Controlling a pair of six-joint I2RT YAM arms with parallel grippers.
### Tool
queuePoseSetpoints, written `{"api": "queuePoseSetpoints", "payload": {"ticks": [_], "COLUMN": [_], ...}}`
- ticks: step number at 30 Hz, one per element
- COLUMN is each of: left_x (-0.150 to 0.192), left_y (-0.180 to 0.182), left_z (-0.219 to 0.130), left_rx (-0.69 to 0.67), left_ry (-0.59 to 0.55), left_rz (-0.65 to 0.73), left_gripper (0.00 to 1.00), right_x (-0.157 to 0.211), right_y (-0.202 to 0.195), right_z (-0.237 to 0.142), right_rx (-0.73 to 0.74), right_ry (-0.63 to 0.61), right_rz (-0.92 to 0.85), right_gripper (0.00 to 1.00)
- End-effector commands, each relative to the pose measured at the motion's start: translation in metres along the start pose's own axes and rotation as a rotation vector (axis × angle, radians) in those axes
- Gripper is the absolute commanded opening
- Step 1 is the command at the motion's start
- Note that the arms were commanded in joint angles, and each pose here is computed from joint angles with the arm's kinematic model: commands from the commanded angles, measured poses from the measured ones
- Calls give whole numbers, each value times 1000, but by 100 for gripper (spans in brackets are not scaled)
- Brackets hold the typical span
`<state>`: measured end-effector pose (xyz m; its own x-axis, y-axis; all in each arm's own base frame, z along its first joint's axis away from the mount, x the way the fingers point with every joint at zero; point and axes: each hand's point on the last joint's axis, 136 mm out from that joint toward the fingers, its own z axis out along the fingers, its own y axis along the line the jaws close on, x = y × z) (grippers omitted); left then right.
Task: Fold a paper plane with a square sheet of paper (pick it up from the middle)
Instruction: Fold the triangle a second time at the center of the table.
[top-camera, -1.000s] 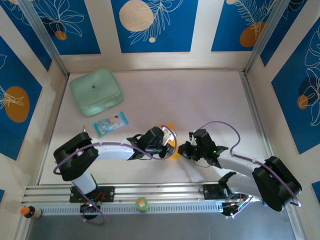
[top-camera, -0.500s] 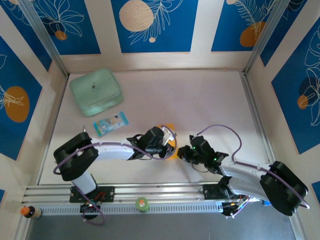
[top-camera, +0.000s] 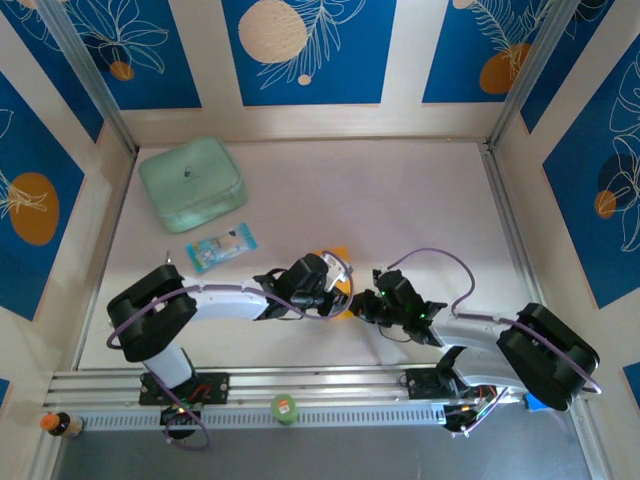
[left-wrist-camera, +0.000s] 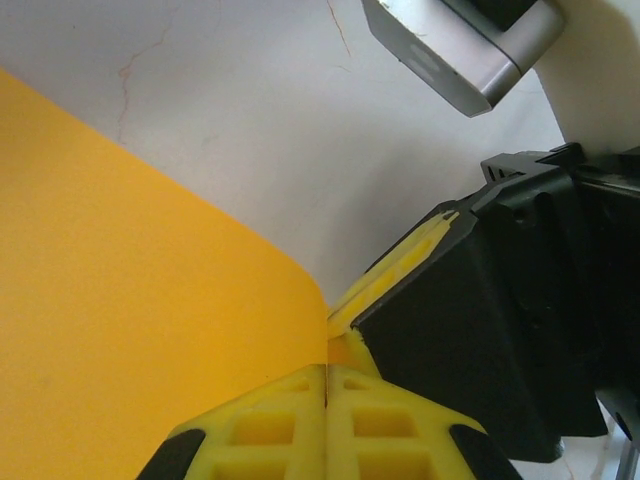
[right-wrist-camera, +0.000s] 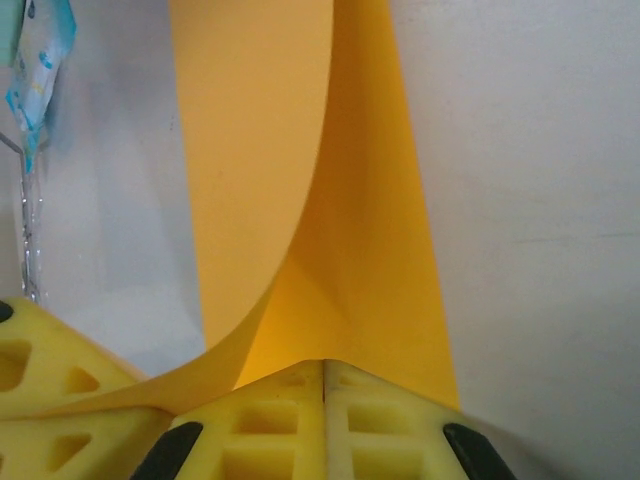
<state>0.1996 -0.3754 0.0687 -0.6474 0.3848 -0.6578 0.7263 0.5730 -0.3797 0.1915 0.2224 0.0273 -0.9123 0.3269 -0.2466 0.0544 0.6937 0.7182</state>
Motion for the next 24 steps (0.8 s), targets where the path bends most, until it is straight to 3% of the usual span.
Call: {"api": "queuePoseSetpoints", "payload": {"ticks": [1,6,14,24], "left_x": [-11,-11,-14,-13], "left_y": [1,0,2,17], "left_z": [-5,-4,-3,2], "left_rx": [-9,-4,-5,26], "left_ry": [-29,-26,-33,-30], "left_rz": [-8,-12,-24,-103], "left_gripper": [2,2,2,2], "right_x": [-6,-6,3,3], "right_y": [18,14,-26,-35], "right_z": [4,11,12,9], "right_rx": [-64,-67,89,103], "right_ry": [6,21,54,87], "right_rz": [-16,4,53,59], "right_gripper": [0,0,0,0]}}
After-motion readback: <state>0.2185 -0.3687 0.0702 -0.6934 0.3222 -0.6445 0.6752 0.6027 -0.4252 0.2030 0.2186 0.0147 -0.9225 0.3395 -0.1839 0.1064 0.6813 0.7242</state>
